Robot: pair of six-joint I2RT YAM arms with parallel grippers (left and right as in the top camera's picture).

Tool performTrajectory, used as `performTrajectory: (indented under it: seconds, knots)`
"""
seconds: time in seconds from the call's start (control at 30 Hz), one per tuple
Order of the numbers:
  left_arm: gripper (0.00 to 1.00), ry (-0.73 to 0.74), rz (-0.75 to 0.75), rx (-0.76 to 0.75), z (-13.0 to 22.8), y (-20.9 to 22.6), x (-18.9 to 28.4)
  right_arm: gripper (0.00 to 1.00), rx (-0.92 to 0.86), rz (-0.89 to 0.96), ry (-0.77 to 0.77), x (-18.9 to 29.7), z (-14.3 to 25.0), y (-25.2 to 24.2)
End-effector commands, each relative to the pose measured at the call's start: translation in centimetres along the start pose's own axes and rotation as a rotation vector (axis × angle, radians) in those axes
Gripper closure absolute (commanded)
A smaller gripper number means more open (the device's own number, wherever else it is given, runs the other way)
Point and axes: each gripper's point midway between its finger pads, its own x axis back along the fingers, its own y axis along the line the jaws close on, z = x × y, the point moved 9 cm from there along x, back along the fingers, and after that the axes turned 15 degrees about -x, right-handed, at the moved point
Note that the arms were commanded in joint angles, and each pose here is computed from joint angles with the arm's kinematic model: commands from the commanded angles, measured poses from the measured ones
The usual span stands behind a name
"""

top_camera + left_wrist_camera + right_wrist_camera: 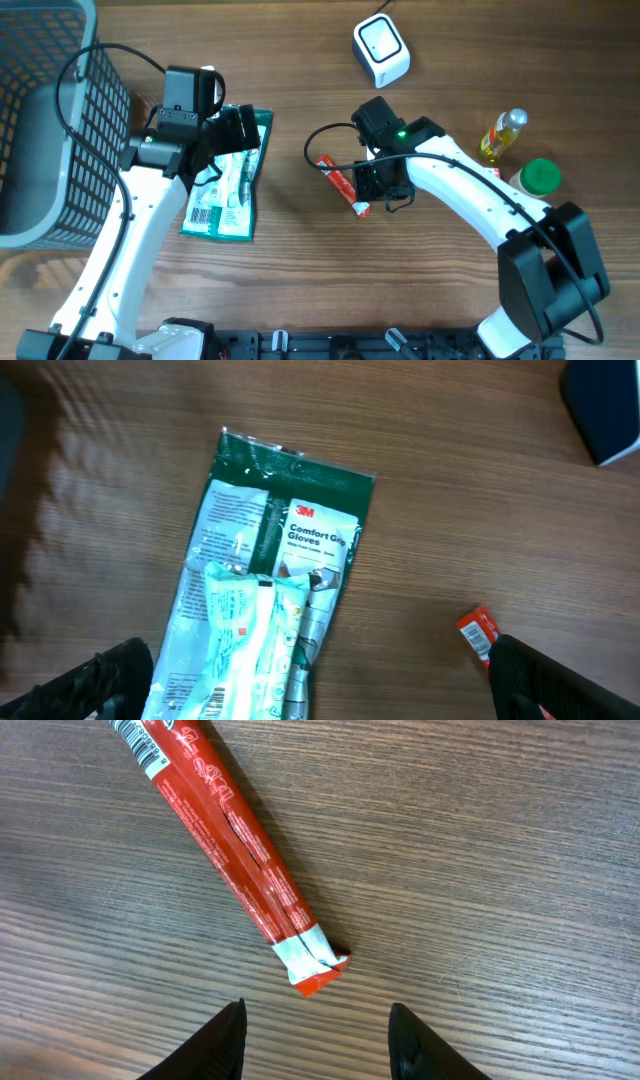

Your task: Scan the item barcode

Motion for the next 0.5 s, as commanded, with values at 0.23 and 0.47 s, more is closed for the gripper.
performTrajectory:
  seconds: [0.23,0.47]
  knots:
    - [0.96,0.066,0.175,0.063,0.7,-1.4,-1.2,0.53,0.019,-0.016,-0.025,0.8,-0.3,0.3]
    - [0.96,0.195,0.219,0.076,2.0,-2.6,-4.7,0.45,0.031,-0.015,-0.027,0.9,-0.5,-0.1]
